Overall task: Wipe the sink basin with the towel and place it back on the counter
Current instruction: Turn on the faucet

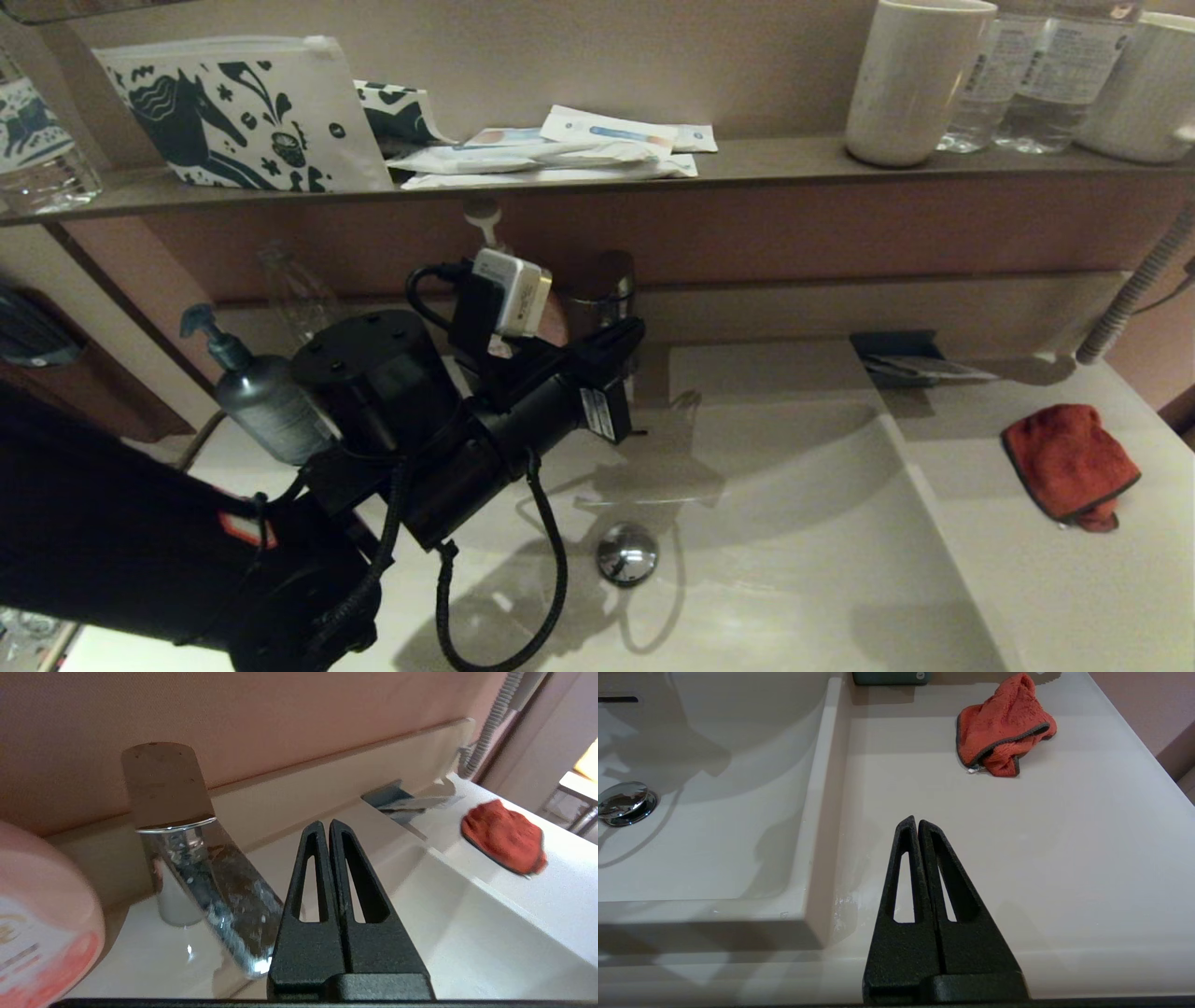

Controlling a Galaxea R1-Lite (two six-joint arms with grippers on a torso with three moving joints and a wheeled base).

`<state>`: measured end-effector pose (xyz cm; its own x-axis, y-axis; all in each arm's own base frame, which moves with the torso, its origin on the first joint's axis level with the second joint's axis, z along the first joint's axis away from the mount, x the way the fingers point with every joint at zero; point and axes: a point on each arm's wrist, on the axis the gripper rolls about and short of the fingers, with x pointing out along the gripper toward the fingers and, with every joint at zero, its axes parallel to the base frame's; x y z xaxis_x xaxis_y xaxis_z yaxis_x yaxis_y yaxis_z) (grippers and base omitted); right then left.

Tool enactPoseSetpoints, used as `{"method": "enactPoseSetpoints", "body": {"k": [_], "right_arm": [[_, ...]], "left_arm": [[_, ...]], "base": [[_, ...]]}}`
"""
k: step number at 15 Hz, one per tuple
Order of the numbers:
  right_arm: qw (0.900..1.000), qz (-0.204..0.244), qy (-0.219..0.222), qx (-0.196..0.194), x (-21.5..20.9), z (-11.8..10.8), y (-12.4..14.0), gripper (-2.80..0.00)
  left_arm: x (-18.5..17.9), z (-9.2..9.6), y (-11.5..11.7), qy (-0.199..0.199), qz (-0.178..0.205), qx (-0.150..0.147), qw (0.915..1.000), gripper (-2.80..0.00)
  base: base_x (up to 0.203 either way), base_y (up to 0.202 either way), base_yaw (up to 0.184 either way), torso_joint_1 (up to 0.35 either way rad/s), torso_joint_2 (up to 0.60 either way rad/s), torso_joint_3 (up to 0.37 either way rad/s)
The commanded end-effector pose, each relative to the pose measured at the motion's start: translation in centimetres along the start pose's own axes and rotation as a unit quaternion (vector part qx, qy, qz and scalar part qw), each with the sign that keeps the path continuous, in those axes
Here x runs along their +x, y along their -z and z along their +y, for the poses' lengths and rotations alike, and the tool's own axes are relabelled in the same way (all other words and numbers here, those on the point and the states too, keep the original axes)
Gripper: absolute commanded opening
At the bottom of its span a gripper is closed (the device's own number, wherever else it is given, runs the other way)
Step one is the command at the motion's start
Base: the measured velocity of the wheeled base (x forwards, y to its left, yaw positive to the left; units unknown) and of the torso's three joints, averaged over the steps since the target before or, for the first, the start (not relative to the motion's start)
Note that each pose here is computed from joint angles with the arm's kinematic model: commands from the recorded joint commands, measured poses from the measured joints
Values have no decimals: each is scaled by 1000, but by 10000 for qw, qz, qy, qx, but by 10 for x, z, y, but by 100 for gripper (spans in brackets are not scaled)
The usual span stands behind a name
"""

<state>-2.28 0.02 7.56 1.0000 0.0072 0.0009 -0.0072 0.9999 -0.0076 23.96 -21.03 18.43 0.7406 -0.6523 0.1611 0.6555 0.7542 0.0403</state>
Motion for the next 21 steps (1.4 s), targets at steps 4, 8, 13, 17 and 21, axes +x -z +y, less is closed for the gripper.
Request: {"method": "enactPoseSetpoints", "body": {"k": [4,8,13,17,21], "right_arm": [[10000,-3,-2,-1,0,0,0,-280],[10000,-3,-2,-1,0,0,0,-280],[10000,-3,-2,-1,0,0,0,-280],[10000,-3,-2,-1,0,0,0,-280],[10000,-3,-2,-1,0,0,0,-280]], "left_arm": [[10,10,14,-170,123,226,9995,-280],[17,16,21,-299,182,284,9990,-280],[25,37,6,-599,-258,341,9973,-280],[23,37,0,-620,-410,348,9966,-280],[19,33,-11,-576,-561,341,9962,-280]], "base": [[0,0,0,0,0,0],[0,0,0,0,0,0],[0,0,0,0,0,0],[0,0,0,0,0,0],[0,0,0,0,0,0]]}}
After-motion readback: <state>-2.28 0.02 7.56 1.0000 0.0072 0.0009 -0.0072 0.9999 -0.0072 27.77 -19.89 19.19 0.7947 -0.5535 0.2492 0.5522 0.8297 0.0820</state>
